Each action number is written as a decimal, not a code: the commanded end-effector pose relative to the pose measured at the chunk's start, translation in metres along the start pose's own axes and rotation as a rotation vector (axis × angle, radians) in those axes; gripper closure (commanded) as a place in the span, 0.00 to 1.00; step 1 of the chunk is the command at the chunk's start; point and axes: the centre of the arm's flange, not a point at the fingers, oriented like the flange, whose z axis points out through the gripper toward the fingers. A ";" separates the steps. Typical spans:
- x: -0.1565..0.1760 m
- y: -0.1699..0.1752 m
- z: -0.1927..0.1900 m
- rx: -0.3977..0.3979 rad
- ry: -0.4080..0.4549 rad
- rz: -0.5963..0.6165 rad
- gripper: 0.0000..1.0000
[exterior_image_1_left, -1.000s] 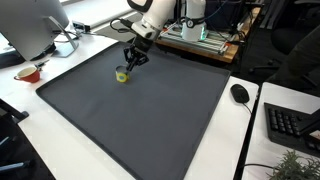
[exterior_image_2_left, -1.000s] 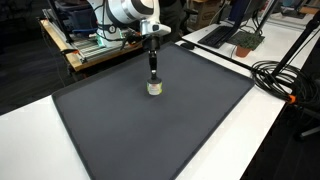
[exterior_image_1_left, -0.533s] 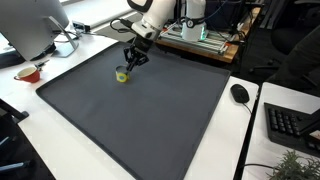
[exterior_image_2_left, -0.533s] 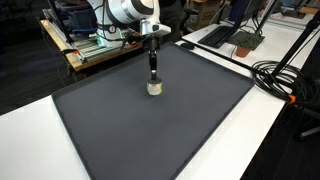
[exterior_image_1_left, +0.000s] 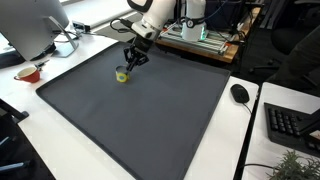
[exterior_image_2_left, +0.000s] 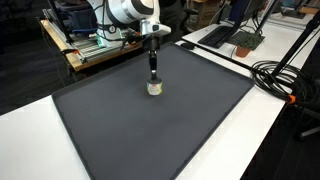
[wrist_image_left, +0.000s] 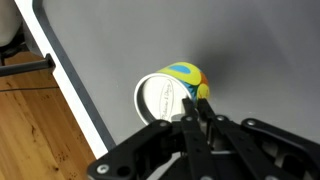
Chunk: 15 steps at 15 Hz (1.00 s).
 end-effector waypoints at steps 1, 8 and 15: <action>0.000 0.000 0.000 0.000 0.000 0.000 0.97; 0.002 0.005 0.022 0.056 0.012 0.003 0.97; -0.005 0.007 0.034 0.099 0.013 0.042 0.64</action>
